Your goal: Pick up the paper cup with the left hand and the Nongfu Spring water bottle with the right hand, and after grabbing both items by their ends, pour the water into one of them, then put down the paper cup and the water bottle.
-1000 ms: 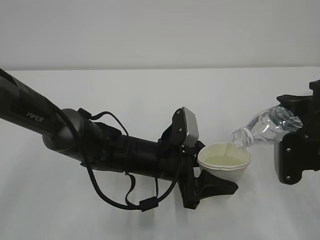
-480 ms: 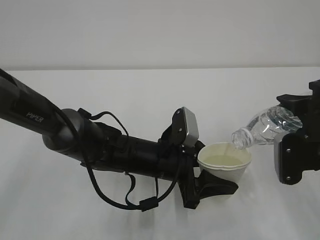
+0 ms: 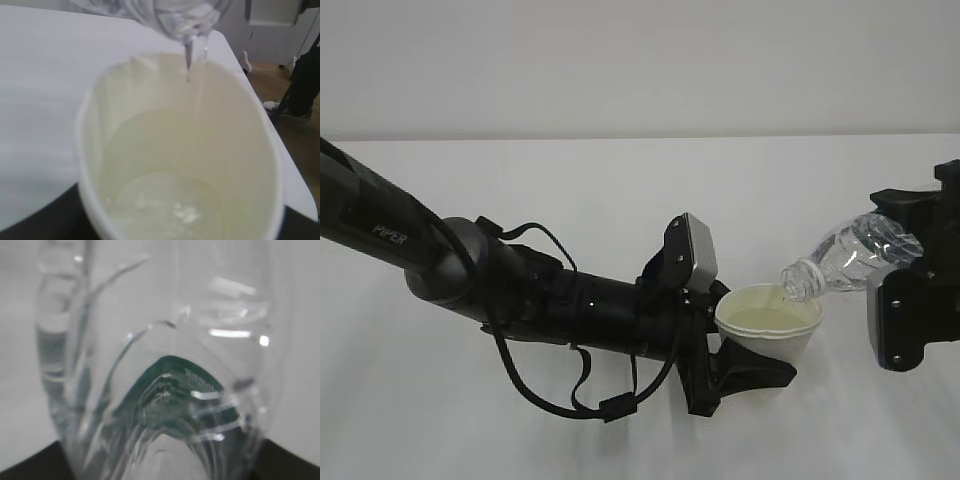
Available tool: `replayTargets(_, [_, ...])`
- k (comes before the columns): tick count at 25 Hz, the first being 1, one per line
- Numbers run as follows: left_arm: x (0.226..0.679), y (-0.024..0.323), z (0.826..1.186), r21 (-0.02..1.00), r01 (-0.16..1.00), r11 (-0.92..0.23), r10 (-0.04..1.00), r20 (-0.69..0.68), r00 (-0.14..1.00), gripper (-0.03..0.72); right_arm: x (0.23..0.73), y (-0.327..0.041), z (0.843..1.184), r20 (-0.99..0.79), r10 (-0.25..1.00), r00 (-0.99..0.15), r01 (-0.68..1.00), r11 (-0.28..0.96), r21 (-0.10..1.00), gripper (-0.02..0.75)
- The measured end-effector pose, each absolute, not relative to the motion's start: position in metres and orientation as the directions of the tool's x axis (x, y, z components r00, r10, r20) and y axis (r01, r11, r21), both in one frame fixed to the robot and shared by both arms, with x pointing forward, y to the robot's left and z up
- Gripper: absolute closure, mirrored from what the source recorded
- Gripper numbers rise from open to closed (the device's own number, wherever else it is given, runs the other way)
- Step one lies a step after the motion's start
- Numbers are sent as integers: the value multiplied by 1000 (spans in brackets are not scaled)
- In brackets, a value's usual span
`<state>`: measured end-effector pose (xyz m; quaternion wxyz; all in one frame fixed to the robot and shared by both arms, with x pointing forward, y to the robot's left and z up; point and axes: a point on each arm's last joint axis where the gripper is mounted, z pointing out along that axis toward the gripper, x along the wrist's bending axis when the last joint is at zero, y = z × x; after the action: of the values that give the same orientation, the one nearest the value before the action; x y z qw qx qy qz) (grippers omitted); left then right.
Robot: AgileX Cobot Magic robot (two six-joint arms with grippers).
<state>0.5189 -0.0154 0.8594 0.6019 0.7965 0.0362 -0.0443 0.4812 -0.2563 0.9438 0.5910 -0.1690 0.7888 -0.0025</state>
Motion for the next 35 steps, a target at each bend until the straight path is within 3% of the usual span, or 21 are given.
replayTargets(26, [521, -16, 860, 957, 124, -261, 24, -122, 992, 253, 481, -256, 944, -932, -271, -241, -264, 942, -206, 353])
replayTargets(35, [521, -16, 860, 957, 125, -260, 26, -123, 992, 253, 482, -256, 945, -952, -176, -251, -238, 964, -115, 353])
